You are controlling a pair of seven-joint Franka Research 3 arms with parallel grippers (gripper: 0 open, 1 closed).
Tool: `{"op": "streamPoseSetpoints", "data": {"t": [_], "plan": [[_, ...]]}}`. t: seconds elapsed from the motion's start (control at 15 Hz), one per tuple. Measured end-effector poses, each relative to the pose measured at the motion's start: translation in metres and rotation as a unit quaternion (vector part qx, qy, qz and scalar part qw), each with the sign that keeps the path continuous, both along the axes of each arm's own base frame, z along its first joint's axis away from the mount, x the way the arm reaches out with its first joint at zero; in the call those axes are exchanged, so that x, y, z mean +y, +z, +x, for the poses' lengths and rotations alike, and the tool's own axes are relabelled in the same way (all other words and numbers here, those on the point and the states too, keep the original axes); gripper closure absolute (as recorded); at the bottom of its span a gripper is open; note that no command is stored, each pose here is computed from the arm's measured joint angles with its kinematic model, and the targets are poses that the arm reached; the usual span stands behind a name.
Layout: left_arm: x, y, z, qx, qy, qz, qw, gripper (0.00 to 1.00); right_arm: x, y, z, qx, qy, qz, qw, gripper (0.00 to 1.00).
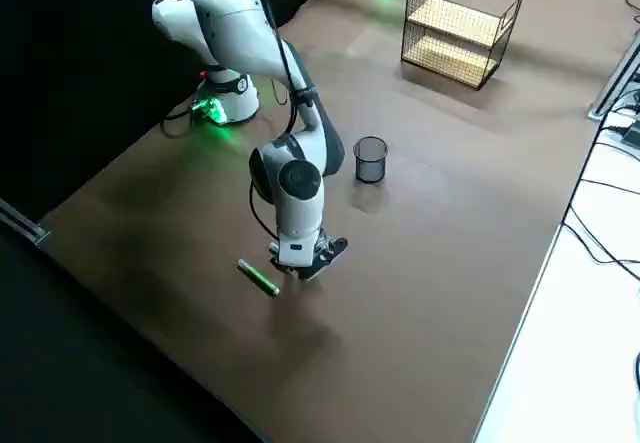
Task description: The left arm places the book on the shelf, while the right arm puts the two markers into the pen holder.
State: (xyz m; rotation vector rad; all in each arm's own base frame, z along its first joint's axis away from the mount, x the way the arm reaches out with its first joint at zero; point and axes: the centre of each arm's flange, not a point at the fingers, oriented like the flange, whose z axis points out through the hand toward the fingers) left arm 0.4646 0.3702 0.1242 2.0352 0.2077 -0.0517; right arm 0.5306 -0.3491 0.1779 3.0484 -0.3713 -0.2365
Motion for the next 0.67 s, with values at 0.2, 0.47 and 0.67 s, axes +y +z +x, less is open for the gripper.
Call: {"op": "streamPoseSetpoints", "data": {"t": [0.2,0.47,0.67], "plan": [[-0.0018,-0.0074,-0.0017,-0.002,-0.003,-0.004,1.000,0.08,0.0003,-0.0019,0.0009,-0.002,0.026,0.003,1.000,0.56],[-0.0005,-0.0067,-0.0005,-0.004,-0.003,-0.003,1.000,0.30,-0.0023,-0.0017,-0.0004,-0.002,0.036,0.004,0.999,0.67],[0.0019,-0.0058,-0.0004,-0.005,-0.002,0.000,1.000,0.61,-0.0035,-0.0013,-0.0007,-0.002,0.042,0.005,0.999,0.82]]}}
